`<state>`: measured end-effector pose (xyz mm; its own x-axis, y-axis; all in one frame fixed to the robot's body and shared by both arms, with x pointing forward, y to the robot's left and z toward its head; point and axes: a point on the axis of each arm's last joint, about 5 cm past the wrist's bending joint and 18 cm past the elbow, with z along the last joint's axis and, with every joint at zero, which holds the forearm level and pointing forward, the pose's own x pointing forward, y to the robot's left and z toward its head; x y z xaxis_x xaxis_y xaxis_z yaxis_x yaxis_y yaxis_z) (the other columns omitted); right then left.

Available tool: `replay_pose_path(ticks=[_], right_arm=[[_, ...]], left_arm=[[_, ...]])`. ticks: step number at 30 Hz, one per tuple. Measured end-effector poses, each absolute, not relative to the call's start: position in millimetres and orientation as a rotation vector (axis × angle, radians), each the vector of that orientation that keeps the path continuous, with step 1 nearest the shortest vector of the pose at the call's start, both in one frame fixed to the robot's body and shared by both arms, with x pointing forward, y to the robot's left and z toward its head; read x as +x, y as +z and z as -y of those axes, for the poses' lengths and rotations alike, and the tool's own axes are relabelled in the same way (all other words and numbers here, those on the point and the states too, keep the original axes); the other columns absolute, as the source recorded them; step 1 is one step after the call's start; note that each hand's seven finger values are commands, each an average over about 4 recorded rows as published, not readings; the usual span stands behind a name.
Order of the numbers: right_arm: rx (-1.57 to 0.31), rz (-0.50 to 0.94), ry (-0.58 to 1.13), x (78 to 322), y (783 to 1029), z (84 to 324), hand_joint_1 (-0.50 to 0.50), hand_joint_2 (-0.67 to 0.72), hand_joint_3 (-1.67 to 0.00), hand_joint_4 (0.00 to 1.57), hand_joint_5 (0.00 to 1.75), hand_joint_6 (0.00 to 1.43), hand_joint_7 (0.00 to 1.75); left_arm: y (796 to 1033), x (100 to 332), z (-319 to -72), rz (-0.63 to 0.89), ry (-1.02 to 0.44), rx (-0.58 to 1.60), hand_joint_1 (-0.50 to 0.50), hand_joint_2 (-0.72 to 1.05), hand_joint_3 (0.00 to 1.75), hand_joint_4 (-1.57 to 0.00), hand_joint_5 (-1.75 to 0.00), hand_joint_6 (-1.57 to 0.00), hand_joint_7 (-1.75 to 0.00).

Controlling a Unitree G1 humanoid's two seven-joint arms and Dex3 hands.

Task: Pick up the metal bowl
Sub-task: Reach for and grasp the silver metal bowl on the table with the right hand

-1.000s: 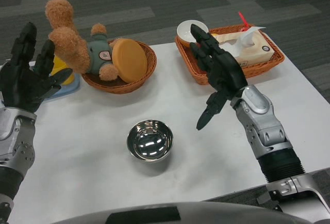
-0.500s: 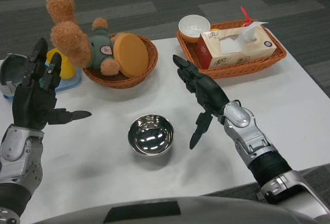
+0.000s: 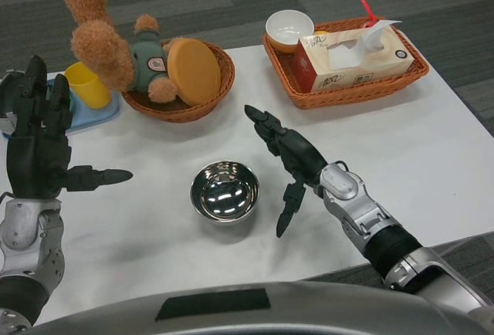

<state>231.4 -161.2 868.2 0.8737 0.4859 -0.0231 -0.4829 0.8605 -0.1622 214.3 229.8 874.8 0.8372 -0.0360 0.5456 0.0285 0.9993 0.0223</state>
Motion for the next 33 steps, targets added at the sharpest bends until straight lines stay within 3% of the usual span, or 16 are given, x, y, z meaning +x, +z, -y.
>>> replay_pose_path(ticks=[18, 33], right_arm=[[-0.153, -0.106, 0.469, 229, 830, 144, -0.25, 0.47, -0.08, 0.00, 0.00, 0.00, 0.00], [-0.153, -0.124, 0.467, 233, 826, 130, -0.25, 0.53, -0.08, 0.00, 0.00, 0.00, 0.00]], left_arm=[[867, 207, -229, 0.563, -0.013, 0.023, -0.50, 0.21, 0.09, 0.00, 0.00, 0.00, 0.00], [865, 207, -226, 0.554, -0.029, 0.019, -0.50, 0.25, 0.09, 0.00, 0.00, 0.00, 0.00]])
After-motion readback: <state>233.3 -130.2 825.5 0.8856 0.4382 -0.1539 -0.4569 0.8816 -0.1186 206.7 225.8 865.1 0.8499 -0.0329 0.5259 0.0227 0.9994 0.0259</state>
